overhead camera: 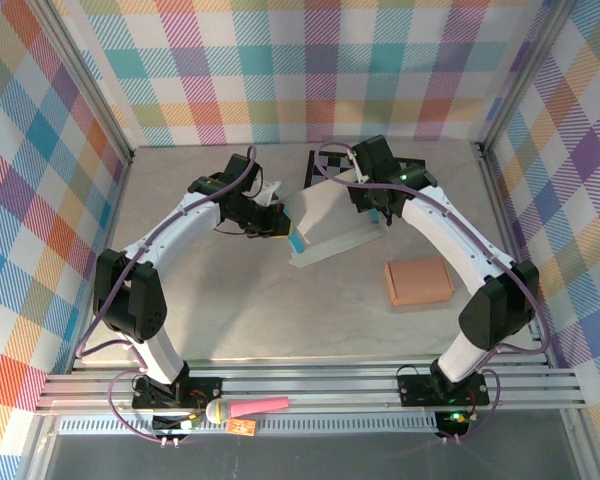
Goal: Fold the paper box
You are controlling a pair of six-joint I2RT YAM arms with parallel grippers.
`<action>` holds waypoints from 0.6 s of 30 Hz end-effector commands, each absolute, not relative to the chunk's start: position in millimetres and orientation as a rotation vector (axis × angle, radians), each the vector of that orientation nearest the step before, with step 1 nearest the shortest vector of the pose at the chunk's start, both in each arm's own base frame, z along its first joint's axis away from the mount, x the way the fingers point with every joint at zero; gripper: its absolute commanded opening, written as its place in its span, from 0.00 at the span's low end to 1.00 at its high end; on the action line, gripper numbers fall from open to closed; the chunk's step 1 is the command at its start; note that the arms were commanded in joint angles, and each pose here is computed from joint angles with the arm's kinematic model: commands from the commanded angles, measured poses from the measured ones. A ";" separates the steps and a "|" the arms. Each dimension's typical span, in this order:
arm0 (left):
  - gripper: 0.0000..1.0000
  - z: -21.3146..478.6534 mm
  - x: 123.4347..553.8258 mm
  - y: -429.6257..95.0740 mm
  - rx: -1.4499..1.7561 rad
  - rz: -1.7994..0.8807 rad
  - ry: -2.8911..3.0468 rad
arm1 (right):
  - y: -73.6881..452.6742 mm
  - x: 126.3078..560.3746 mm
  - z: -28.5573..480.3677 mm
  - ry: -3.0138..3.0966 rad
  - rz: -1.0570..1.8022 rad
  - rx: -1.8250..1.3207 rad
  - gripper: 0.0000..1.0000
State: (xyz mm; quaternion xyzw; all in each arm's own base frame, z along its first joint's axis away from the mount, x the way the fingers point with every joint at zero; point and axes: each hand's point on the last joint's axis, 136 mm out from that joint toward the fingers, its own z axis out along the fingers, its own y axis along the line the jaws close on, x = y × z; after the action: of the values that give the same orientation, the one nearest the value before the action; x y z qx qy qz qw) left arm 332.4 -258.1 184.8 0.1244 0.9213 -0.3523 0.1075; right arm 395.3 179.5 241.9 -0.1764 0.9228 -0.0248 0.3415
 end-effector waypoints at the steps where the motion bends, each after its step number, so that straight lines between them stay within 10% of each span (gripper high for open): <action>1: 0.00 210.8 324.3 -266.3 0.453 -1.062 2.642 | 176.5 398.0 249.7 2.404 -0.089 -0.439 0.11; 18: 0.00 215.4 332.0 -272.3 0.357 -0.986 2.620 | 150.9 389.9 266.7 2.208 -0.778 -0.236 0.00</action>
State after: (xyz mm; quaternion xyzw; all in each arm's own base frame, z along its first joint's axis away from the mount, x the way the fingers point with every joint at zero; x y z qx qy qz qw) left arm 335.2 -269.3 193.0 0.1202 0.9266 -0.3317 0.1303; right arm 390.4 162.1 254.5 -0.1180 0.8902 -0.2407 0.3684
